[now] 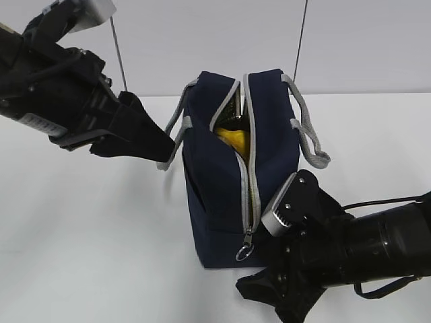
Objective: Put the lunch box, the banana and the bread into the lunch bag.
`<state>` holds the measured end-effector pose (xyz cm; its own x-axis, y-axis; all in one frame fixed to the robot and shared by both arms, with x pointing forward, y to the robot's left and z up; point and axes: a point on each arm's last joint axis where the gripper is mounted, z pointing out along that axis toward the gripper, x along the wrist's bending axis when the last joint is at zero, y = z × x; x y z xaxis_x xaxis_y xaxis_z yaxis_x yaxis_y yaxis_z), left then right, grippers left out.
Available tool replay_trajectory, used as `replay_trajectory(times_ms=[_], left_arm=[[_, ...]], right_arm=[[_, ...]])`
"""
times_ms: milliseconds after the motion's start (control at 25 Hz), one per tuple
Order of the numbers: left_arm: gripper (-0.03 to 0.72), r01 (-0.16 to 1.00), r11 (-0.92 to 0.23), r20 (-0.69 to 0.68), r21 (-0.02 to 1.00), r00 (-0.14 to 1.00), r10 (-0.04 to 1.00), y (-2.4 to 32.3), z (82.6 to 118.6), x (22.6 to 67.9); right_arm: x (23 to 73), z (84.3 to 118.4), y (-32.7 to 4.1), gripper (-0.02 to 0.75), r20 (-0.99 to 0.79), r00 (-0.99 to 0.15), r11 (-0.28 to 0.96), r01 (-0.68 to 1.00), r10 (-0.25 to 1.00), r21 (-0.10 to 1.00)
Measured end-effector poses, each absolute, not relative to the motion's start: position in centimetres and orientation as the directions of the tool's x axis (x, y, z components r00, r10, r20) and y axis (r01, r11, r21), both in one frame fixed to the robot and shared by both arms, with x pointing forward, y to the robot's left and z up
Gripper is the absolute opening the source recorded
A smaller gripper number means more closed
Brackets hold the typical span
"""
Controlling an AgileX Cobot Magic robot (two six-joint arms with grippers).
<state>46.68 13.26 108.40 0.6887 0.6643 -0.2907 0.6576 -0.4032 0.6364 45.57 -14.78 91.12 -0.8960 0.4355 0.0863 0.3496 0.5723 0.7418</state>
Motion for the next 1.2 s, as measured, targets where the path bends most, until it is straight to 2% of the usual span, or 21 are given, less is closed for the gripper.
replay_trajectory(times_ms=[560, 640, 800, 880, 1200], left_arm=[[0.361, 0.655, -0.407, -0.285, 0.637, 0.691, 0.665, 13.3, 108.4, 46.7], [0.360, 0.654, -0.407, -0.285, 0.637, 0.691, 0.665, 13.3, 108.4, 46.7], [0.353, 0.654, -0.407, -0.285, 0.637, 0.691, 0.665, 13.3, 108.4, 46.7], [0.351, 0.654, -0.408, -0.284, 0.637, 0.692, 0.664, 13.3, 108.4, 46.7], [0.350, 0.653, -0.409, -0.283, 0.638, 0.692, 0.664, 13.3, 108.4, 46.7]], right_arm=[[46.2, 91.8, -14.2, 0.465, 0.084, -0.906, 0.549, 0.323, 0.414, 0.771], [46.2, 91.8, -14.2, 0.433, 0.082, -0.906, 0.551, 0.323, 0.416, 0.769], [46.3, 91.7, -14.3, 0.294, 0.072, -0.903, 0.560, 0.324, 0.425, 0.763], [46.4, 91.8, -14.3, 0.254, 0.068, -0.902, 0.559, 0.321, 0.425, 0.764], [46.9, 92.1, -14.2, 0.234, 0.048, -0.901, 0.560, 0.309, 0.431, 0.768]])
